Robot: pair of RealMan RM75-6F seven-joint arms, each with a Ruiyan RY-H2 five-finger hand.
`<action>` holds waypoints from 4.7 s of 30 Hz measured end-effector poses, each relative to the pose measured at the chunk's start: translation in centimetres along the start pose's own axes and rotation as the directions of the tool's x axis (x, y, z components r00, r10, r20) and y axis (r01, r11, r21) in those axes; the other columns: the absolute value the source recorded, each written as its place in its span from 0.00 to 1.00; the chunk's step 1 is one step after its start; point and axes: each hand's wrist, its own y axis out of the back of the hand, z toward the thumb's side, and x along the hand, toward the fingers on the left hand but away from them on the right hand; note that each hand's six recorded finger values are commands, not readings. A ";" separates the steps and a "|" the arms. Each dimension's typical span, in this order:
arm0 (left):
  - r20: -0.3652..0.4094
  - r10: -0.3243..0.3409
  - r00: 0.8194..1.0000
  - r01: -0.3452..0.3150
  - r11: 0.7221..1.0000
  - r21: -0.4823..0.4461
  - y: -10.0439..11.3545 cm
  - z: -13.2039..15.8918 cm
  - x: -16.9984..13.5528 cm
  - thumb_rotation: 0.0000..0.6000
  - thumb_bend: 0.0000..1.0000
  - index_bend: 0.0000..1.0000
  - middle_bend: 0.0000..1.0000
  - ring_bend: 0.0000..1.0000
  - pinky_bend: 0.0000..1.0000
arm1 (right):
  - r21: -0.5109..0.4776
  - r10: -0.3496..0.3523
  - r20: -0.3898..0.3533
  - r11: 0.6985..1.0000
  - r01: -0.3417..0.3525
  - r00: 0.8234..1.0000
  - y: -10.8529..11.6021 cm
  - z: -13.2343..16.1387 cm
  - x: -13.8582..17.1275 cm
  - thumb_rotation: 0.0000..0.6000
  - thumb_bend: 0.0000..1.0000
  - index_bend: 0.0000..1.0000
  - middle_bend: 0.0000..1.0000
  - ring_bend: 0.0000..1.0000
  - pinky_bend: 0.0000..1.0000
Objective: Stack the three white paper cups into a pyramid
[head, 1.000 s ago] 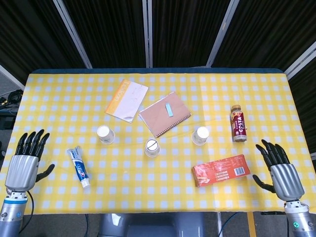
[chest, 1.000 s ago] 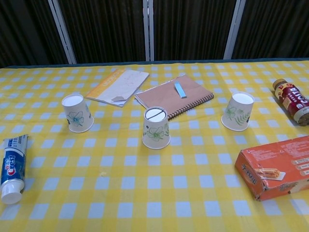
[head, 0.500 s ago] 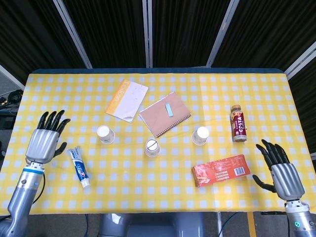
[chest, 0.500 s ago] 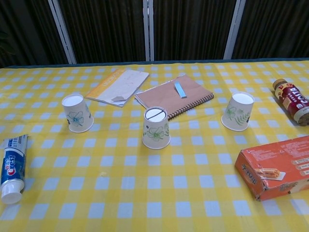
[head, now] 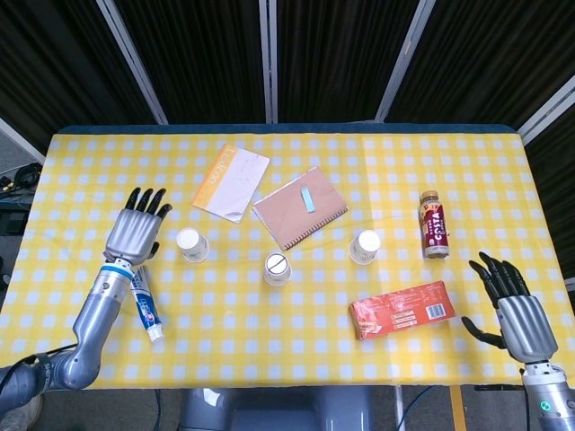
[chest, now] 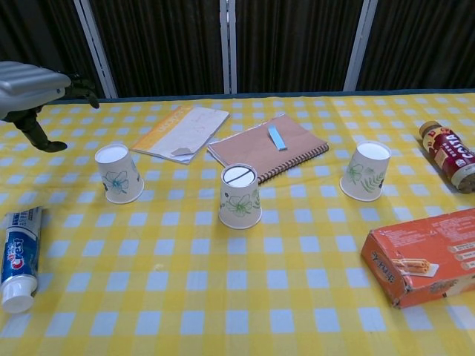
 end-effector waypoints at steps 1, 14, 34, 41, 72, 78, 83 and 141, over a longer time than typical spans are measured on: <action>0.002 -0.009 1.000 0.009 1.000 0.006 -0.1 0.3 0.2 1.00 0.34 0.16 0.00 0.00 0.00 | -0.002 0.000 0.000 1.000 0.000 1.000 0.0 0.0 0.0 1.00 0.15 0.09 0.00 0.00 0.00; 0.019 -0.084 0.996 0.082 0.995 0.057 -1.6 3.6 2.3 1.00 0.31 0.22 0.00 0.00 0.00 | -0.017 0.003 0.003 1.000 -0.003 1.000 0.1 -0.3 0.0 1.00 0.15 0.09 0.00 0.00 0.00; 0.057 -0.018 0.998 0.016 0.999 0.029 0.3 4.4 1.4 1.00 0.33 0.51 0.00 0.00 0.00 | -0.025 -0.004 -0.002 1.000 0.004 1.000 0.3 -0.1 0.1 1.00 0.15 0.09 0.00 0.00 0.00; 0.181 0.040 0.983 -0.041 0.999 0.003 2.5 8.6 -0.2 1.00 0.33 0.51 0.00 0.00 0.00 | -0.026 -0.009 -0.005 1.000 0.009 1.000 0.4 -0.1 0.2 1.00 0.15 0.09 0.00 0.00 0.00; 0.296 0.046 0.954 -0.049 0.999 0.001 2.0 17.4 -0.3 1.00 0.31 0.03 0.00 0.00 0.00 | -0.048 -0.021 0.002 0.999 0.021 1.000 1.1 -0.6 0.3 1.00 0.15 0.09 0.00 0.00 0.00; 0.279 0.098 0.955 -0.084 0.994 -0.064 2.8 15.0 -1.5 1.00 0.30 0.00 0.00 0.00 0.00 | -0.036 -0.015 0.003 0.999 0.015 1.000 0.8 -0.5 0.2 1.00 0.15 0.09 0.00 0.00 0.00; 0.250 0.156 0.956 -0.132 0.985 -0.109 3.5 11.2 -3.0 1.00 0.30 0.00 0.00 0.00 0.00 | -0.019 -0.007 0.003 1.000 0.007 1.000 0.5 -0.4 0.1 1.00 0.15 0.09 0.00 0.00 0.00; -0.111 0.256 0.960 -0.277 0.921 -0.274 -0.6 -10.1 -15.2 1.00 0.30 0.00 0.00 0.00 0.00 | 0.054 0.333 0.036 0.941 -0.335 0.942 -10.6 9.4 -19.2 1.00 0.21 0.25 0.00 0.00 0.00</action>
